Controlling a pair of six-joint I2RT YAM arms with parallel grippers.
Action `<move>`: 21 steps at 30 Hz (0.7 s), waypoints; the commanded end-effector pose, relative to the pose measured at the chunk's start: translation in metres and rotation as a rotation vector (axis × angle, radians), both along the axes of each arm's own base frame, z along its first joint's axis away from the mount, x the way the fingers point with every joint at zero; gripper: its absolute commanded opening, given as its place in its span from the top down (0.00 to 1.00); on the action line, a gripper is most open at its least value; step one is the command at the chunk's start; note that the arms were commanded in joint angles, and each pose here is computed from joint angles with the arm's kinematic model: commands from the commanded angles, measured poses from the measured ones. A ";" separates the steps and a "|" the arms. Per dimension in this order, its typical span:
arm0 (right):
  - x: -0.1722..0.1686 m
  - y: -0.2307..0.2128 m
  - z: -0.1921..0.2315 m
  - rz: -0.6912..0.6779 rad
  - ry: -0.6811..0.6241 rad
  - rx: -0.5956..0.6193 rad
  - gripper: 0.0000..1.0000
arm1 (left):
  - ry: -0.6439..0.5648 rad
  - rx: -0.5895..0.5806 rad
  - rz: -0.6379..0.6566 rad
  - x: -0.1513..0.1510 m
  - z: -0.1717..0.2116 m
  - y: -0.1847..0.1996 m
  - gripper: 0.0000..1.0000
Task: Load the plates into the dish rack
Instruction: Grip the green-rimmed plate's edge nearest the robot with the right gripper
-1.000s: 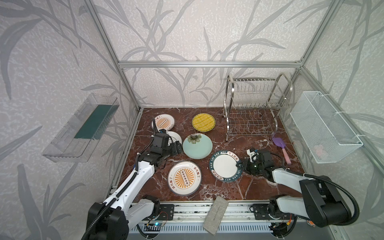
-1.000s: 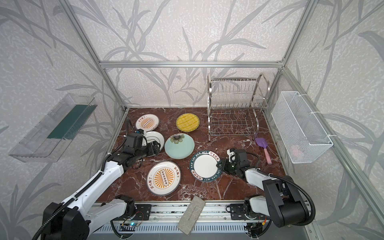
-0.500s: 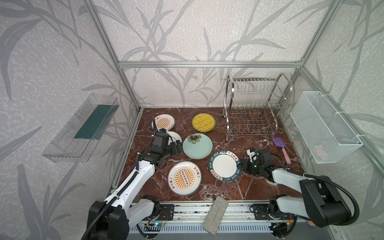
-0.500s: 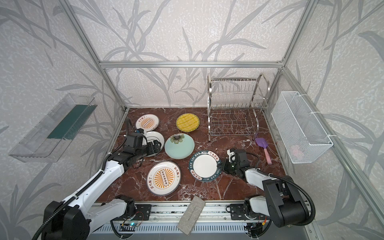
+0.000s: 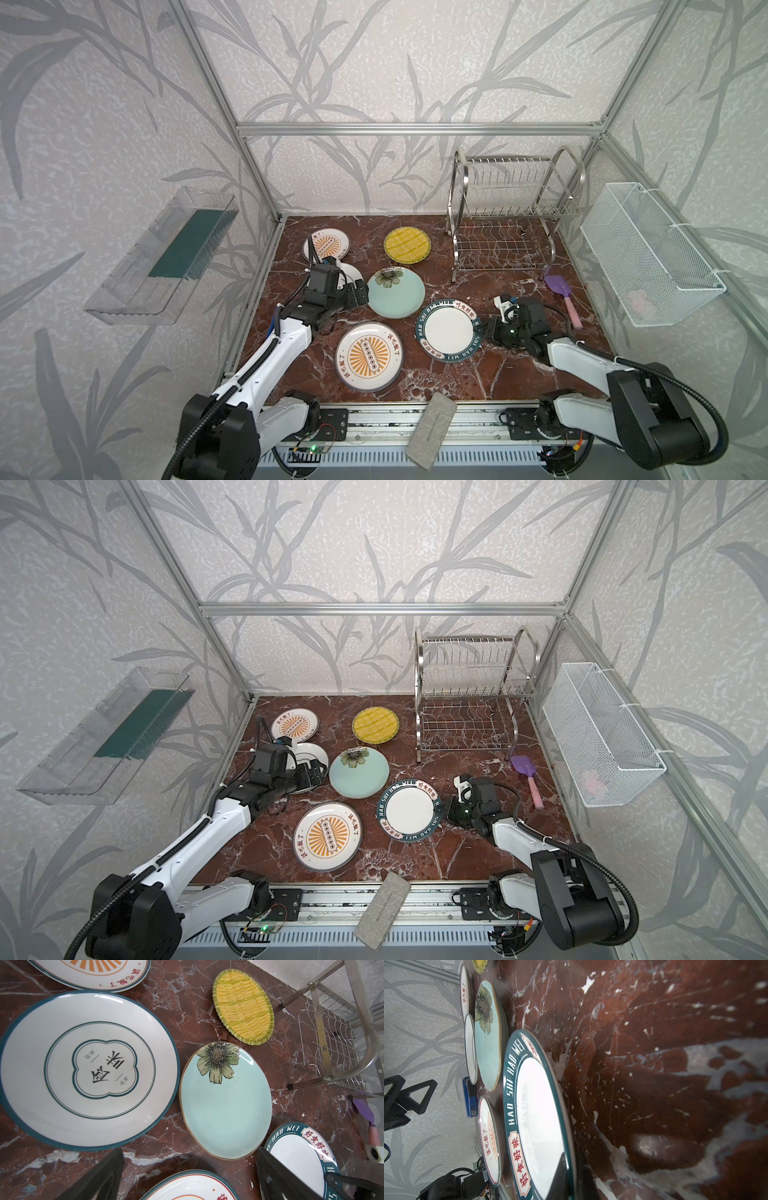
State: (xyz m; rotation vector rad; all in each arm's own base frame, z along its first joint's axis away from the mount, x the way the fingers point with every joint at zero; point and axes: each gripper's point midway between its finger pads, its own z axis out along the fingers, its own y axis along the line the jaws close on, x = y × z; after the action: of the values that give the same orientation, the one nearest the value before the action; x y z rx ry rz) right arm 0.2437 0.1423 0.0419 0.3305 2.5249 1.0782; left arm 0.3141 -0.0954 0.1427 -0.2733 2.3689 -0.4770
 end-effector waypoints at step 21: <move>0.034 0.004 0.104 -0.046 -0.272 0.105 1.00 | -0.021 -0.183 -0.096 0.000 0.011 -0.037 0.09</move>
State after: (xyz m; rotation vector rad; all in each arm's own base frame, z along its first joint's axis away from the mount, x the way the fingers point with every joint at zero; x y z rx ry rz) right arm 0.2600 0.1343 0.1068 0.3198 2.3456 1.0629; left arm 0.3141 -0.1174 0.1531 -0.2505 2.3429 -0.6371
